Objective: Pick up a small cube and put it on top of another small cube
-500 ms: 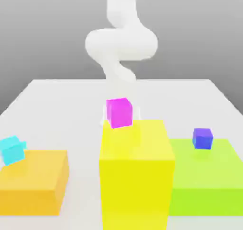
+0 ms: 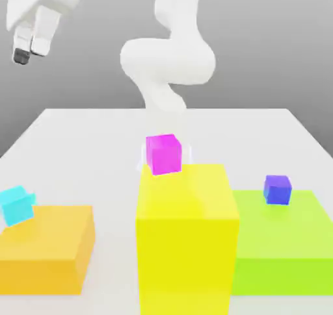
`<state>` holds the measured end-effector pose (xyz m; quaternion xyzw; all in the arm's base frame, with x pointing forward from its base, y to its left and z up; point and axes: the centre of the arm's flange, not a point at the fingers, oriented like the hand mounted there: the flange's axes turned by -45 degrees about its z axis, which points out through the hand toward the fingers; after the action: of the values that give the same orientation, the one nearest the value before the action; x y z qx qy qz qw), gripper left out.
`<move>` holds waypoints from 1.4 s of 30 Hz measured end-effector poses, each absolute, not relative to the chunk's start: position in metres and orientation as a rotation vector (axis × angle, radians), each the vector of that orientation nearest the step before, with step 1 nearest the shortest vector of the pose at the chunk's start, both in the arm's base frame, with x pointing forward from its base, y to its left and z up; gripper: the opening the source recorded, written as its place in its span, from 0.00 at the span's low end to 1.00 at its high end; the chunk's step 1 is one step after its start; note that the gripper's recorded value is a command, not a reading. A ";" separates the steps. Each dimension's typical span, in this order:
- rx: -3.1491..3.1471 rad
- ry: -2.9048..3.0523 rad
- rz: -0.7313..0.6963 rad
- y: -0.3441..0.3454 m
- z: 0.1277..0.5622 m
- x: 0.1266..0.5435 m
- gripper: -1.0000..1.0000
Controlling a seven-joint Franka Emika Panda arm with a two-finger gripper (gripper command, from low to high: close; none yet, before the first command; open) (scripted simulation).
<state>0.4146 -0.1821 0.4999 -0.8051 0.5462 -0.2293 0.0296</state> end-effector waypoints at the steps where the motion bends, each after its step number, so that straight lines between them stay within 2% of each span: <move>1: -2.431 1.769 -0.678 -0.193 0.487 0.413 0.50; 11: -1.755 2.512 -0.392 -0.288 0.360 0.360 0.50; 18: -1.123 2.894 -0.193 -0.336 0.275 0.292 0.50; 24: -0.556 3.086 -0.025 -0.348 0.208 0.232 0.50; 30: -0.478 3.105 0.000 -0.348 0.144 0.226 0.50; 31: -0.478 3.105 0.000 -0.348 0.136 0.226 0.00; 37: -0.477 3.104 -0.004 -0.348 0.133 0.226 0.00; 42: -0.476 3.103 -0.003 -0.349 0.173 0.227 0.00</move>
<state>0.2266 -0.3486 0.1729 -0.1516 0.9884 -0.0008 0.0011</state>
